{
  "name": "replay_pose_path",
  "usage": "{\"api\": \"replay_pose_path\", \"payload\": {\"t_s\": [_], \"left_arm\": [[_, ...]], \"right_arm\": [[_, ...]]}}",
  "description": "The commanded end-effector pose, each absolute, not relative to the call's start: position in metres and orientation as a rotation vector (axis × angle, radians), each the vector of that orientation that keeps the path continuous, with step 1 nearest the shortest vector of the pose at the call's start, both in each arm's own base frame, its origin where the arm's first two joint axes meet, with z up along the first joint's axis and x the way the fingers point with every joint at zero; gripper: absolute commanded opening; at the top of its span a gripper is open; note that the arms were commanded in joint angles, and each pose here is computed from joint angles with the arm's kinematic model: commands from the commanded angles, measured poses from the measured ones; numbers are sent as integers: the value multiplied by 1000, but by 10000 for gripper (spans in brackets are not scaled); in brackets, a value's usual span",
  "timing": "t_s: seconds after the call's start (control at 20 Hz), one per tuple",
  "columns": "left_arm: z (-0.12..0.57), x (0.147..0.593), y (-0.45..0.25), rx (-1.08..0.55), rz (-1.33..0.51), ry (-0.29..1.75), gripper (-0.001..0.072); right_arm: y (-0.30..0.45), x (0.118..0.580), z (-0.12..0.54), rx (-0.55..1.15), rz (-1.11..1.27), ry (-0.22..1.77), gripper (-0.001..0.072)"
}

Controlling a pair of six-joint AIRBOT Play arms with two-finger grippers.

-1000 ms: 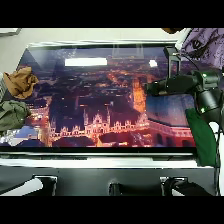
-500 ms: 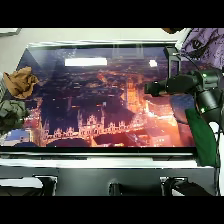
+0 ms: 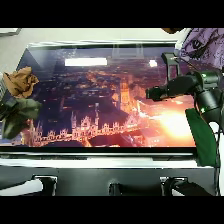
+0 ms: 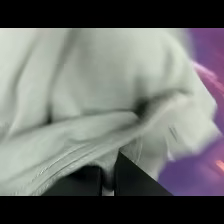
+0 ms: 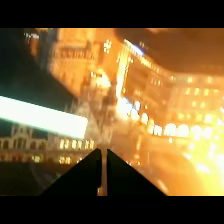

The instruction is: Fold the clothes and pants, and hang the long-sleeved shirts on hangers.

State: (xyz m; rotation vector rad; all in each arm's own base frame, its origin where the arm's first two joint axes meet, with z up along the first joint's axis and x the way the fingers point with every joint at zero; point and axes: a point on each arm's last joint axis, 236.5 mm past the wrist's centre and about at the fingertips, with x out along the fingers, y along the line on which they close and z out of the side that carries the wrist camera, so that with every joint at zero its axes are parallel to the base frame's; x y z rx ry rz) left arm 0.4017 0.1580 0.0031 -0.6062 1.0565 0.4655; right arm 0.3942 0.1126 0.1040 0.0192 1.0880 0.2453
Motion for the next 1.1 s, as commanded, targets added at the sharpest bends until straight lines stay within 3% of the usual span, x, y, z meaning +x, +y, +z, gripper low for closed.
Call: {"api": "replay_pose_path", "payload": {"t_s": [0.0, 0.15, 0.35, 0.5, 0.6, 0.65, 0.75, 0.8, 0.9, 1.05], "left_arm": [[54, 397, 29, -596, 272, 1095, 15], [70, 382, -107, -558, 42, 1145, 15], [41, 343, -253, -505, -162, 1241, 14], [-18, 313, -301, -420, -174, 1373, 16], [-45, 308, -302, -384, -145, 1426, 33], [-45, 314, -296, -379, -144, 1420, 102], [-27, 333, -267, -340, -161, 1396, 471], [-11, 343, -243, -317, -168, 1379, 604], [25, 359, -193, -285, -180, 1313, 610], [65, 374, -126, -266, -156, 1201, 609]], "right_arm": [[108, 368, 92, -68, 290, 1200, 90], [105, 356, 88, -132, 328, 1246, 152], [103, 354, 88, -153, 335, 1249, 153], [101, 354, 88, -160, 331, 1251, 264], [100, 356, 88, -166, 329, 1241, 265], [100, 360, 89, -171, 327, 1223, 266], [91, 375, 94, -192, 289, 1166, 320], [82, 387, 96, -159, 253, 1129, 323], [54, 409, 89, 6, 166, 1106, 327], [70, 431, 58, 494, 238, 1146, 359]]}}
